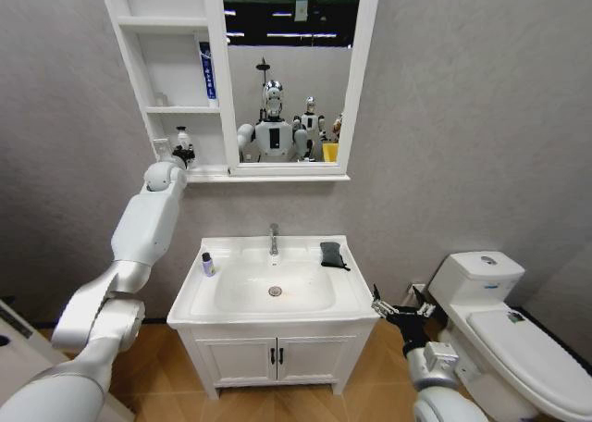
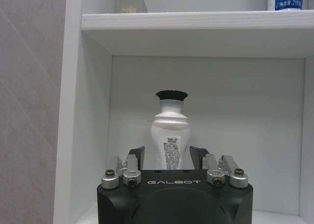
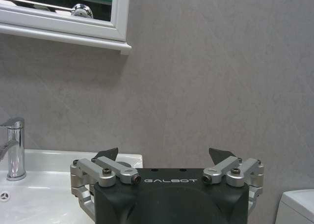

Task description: Move facial cleanser and shampoo from washbasin to cabinet, then wipe washbasin with towel.

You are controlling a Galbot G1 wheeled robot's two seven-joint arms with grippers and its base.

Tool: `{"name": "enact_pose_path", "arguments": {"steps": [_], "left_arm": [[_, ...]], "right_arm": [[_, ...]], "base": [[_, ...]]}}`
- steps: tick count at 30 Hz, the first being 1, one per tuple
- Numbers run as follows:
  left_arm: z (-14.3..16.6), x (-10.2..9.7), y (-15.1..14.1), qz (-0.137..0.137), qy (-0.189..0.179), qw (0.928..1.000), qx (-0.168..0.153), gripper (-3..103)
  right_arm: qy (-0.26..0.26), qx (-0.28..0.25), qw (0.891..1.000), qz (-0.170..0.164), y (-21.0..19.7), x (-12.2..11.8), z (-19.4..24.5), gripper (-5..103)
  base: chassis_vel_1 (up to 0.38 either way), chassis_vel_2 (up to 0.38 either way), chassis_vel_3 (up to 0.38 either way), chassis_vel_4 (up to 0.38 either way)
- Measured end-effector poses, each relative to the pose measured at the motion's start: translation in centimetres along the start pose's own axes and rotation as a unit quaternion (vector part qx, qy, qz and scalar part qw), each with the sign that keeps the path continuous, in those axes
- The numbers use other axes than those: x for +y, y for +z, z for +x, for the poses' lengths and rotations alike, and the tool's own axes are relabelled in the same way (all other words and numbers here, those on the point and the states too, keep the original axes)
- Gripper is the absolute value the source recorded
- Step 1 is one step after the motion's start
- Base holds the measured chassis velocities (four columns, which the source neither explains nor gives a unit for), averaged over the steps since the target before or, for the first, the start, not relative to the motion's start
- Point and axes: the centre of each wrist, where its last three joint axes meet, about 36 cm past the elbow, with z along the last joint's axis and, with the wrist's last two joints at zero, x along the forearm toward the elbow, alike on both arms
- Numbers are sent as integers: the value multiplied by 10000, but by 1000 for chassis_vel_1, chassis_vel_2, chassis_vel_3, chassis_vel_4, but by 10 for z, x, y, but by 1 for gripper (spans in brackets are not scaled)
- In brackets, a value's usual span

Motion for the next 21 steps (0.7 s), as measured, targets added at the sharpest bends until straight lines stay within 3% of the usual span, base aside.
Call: {"name": "enact_pose_path", "arguments": {"steps": [1, 5, 7, 9, 12, 13, 15, 16, 18, 19, 21], "left_arm": [[0, 0, 0, 2, -16, 10000, -2, 61], [2, 2, 0, -21, -30, 10000, -32, 67], [17, 6, -5, -56, -67, 9999, -136, 84], [31, 9, -6, -47, -82, 9998, -147, 89], [99, 29, -7, -54, -13, 9999, -114, 97], [99, 29, -7, -54, -13, 9999, -114, 97], [141, 47, -2, -136, -18, 9998, -112, 100], [141, 47, -2, -136, -18, 9998, -112, 100], [201, 52, 37, -378, 103, 9991, 162, 100], [201, 52, 37, -378, 103, 9991, 162, 100], [231, 48, 79, -395, 165, 9983, 394, 100]], "right_arm": [[2, 0, 10000, -20, 1, 0, 1, 100], [9, 7, 10000, -45, 1, 0, 3, 100], [26, -1, 10000, -57, 1, 0, 4, 100], [33, -14, 10000, -72, 0, 0, 4, 100], [6, 17, 9997, -243, -5, 1, 3, 100], [6, 17, 9997, -243, -5, 1, 3, 100], [-9, 32, 9995, -315, -7, 2, 1, 100], [-9, 32, 9995, -315, -7, 2, 1, 100], [-39, 67, 9994, -326, -6, 4, 1, 100], [-39, 67, 9994, -326, -6, 4, 1, 100], [-69, 119, 9994, -326, -3, 6, 3, 100]], "base": [[0, 0, 0, 0], [0, 0, 0, 0], [0, 0, 0, 0], [0, 0, 0, 0], [0, 0, 0, 0], [0, 0, 0, 0], [0, 0, 0, 0], [0, 0, 0, 0], [0, 0, 0, 0], [0, 0, 0, 0], [0, 0, 0, 0]]}}
